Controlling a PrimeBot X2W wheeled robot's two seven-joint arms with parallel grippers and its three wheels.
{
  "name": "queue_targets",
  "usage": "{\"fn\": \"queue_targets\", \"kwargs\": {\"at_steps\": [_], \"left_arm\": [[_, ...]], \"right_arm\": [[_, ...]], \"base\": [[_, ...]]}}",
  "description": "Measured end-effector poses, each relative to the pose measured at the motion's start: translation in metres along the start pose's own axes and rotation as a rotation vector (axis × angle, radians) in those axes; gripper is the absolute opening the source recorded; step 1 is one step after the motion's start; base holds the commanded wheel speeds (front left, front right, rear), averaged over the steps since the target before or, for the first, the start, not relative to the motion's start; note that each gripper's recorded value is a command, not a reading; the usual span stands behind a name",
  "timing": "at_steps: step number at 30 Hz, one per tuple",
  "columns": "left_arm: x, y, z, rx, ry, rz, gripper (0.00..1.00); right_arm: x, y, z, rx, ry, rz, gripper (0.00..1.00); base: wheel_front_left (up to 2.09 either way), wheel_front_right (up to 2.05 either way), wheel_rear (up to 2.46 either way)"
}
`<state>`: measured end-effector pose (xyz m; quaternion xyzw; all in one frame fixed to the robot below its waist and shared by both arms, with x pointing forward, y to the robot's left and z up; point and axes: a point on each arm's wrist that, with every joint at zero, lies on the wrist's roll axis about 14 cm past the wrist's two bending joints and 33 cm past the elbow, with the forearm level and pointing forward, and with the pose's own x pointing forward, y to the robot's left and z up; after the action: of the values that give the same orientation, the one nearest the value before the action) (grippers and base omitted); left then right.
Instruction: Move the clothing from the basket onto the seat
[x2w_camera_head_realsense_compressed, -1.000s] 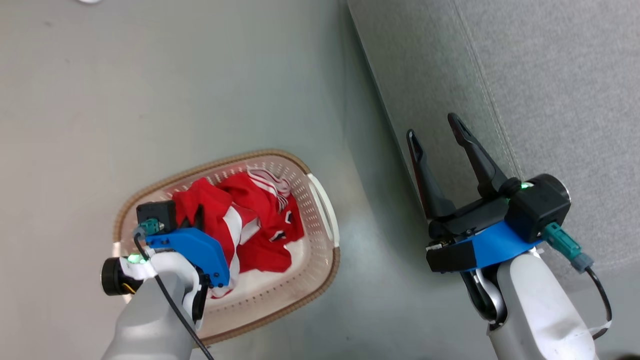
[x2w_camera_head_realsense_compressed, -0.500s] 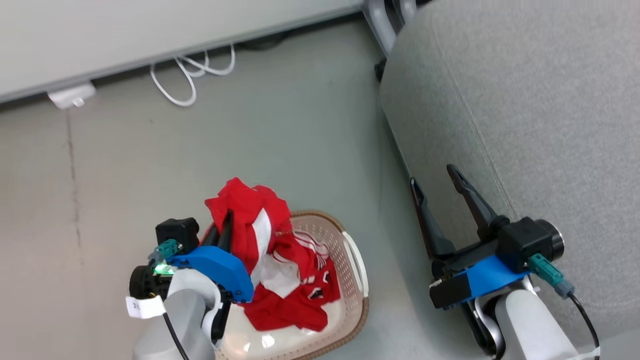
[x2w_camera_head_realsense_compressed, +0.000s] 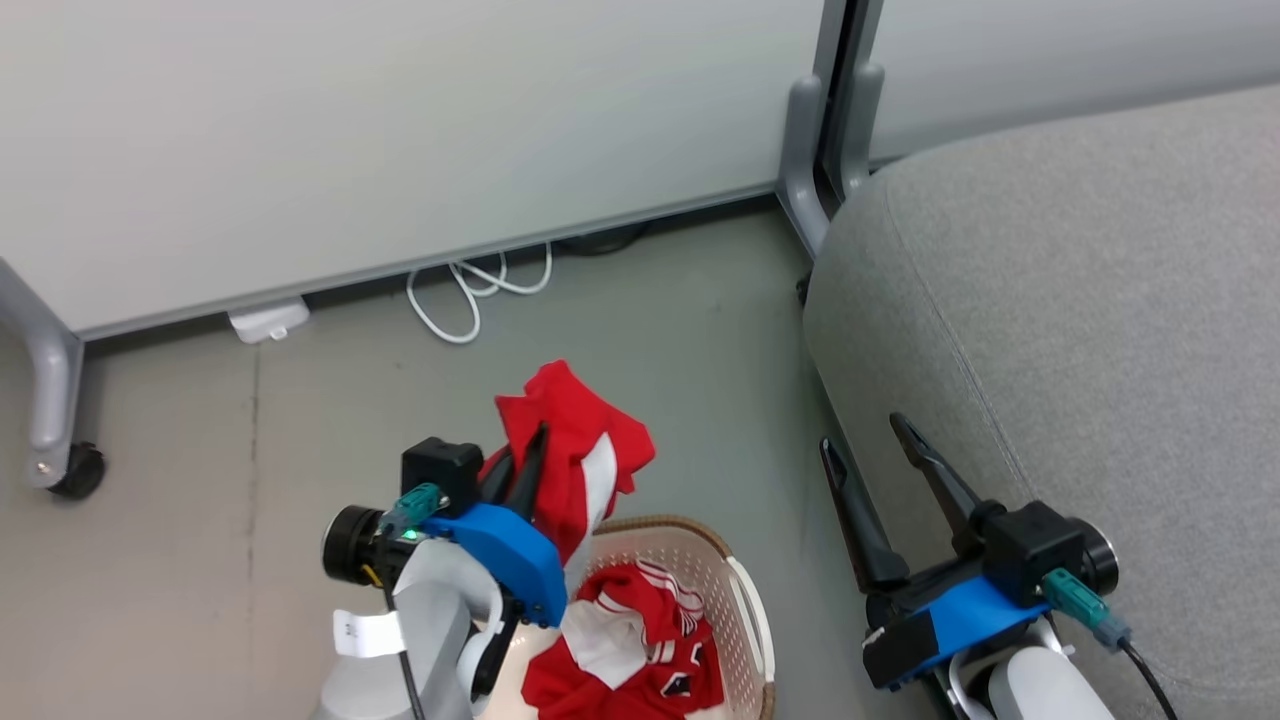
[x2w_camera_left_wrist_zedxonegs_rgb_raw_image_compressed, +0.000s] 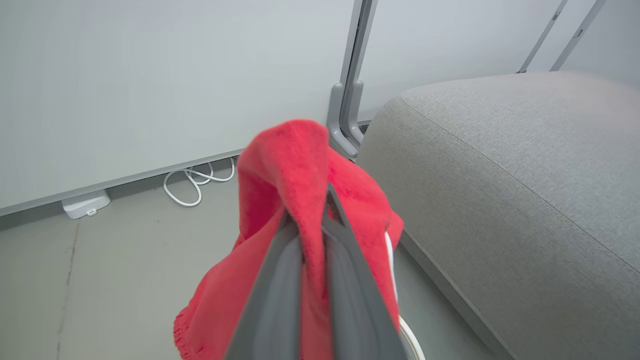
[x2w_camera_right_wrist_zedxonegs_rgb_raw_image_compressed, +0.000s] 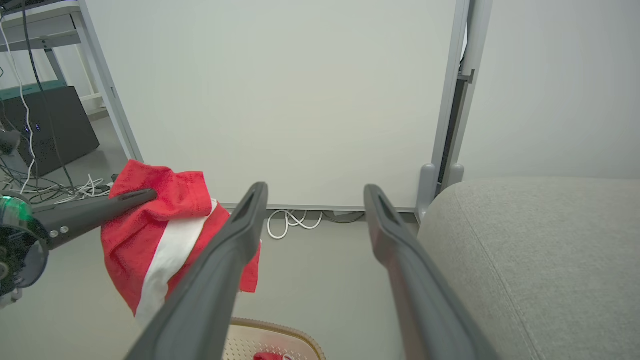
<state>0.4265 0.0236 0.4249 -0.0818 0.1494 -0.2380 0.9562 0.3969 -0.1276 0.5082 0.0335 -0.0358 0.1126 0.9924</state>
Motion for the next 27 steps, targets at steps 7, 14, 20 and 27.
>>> {"fn": "queue_targets", "kwargs": {"at_steps": [7, 14, 20, 27], "left_arm": [[-0.006, -0.028, 0.035, 0.086, -0.066, -0.088, 0.0], [-0.005, -0.055, 0.071, 0.117, -0.122, -0.168, 0.0], [-0.004, -0.079, 0.094, 0.128, -0.147, -0.226, 0.0], [-0.003, -0.103, 0.115, 0.118, -0.167, -0.274, 0.0]], "right_arm": [[-0.008, 0.014, 0.008, 0.008, -0.02, 0.032, 1.0], [-0.012, 0.027, 0.005, 0.01, -0.01, 0.066, 1.0], [-0.014, 0.034, 0.003, 0.009, -0.002, 0.087, 1.0], [-0.016, 0.036, 0.005, 0.005, -0.006, 0.091, 1.0]], "base": [[0.0, 0.0, 0.0], [0.0, 0.0, 0.0], [0.0, 0.0, 0.0], [0.0, 0.0, 0.0]]}}
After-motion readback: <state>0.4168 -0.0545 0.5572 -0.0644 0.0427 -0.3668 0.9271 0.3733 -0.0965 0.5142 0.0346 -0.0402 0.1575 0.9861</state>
